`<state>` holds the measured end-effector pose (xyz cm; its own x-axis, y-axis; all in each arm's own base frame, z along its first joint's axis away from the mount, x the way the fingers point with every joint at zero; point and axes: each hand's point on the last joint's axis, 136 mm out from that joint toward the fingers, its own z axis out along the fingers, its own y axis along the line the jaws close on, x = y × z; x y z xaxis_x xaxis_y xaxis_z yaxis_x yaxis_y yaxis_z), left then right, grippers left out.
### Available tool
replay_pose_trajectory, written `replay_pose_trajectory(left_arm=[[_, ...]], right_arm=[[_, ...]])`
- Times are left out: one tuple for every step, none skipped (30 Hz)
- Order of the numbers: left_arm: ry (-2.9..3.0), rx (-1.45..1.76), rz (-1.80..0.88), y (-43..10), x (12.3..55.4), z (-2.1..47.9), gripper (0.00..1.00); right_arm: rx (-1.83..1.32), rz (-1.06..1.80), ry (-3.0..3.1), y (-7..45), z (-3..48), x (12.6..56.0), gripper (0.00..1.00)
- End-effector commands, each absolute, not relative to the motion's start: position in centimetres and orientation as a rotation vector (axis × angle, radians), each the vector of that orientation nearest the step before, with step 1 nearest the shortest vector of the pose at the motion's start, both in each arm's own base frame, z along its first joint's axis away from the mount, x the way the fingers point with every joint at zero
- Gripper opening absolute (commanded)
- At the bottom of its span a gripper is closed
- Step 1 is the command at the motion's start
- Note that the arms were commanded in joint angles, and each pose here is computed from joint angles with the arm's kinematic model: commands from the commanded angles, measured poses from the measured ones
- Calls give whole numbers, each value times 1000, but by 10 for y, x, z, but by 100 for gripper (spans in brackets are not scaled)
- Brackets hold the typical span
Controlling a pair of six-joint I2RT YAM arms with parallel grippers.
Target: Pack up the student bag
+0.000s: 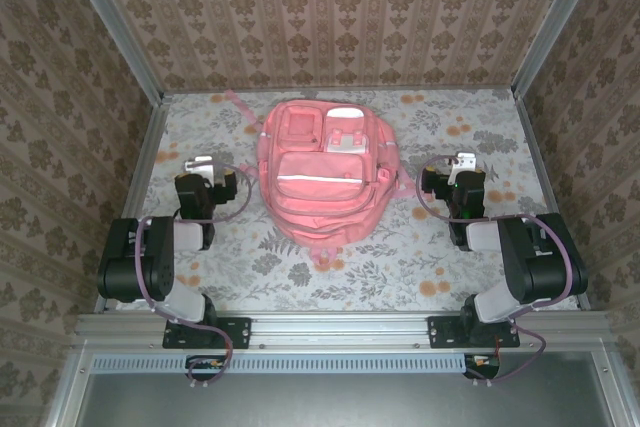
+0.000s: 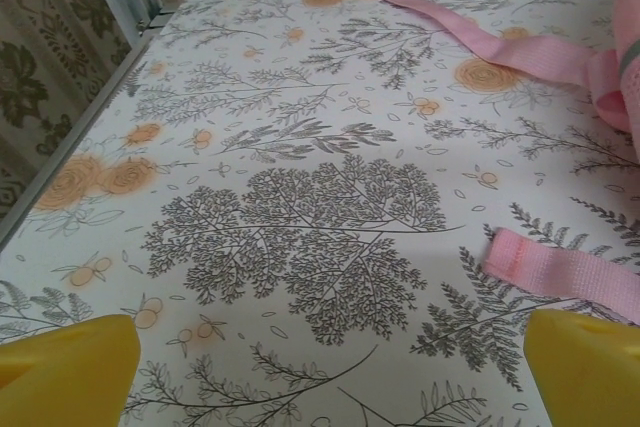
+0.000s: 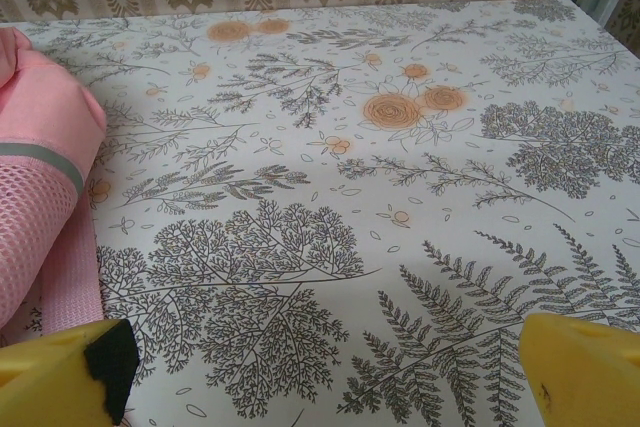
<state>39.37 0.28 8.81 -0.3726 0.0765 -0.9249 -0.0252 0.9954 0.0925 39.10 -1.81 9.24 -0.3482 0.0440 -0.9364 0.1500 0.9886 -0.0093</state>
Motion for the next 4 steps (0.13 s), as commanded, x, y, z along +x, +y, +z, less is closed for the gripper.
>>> replay_pose_trajectory(left_arm=[[1937, 70, 92, 0, 400, 94, 100], [1937, 71, 93, 0, 400, 93, 100], [1935, 71, 93, 0, 400, 94, 100], [1936, 70, 92, 0, 400, 94, 100]], right_arm=[[132, -95, 1906, -16, 98, 397, 100], [132, -95, 1904, -16, 99, 397, 100], [133, -95, 1901, -16, 99, 397, 100], [124, -89, 1899, -15, 99, 396, 99]])
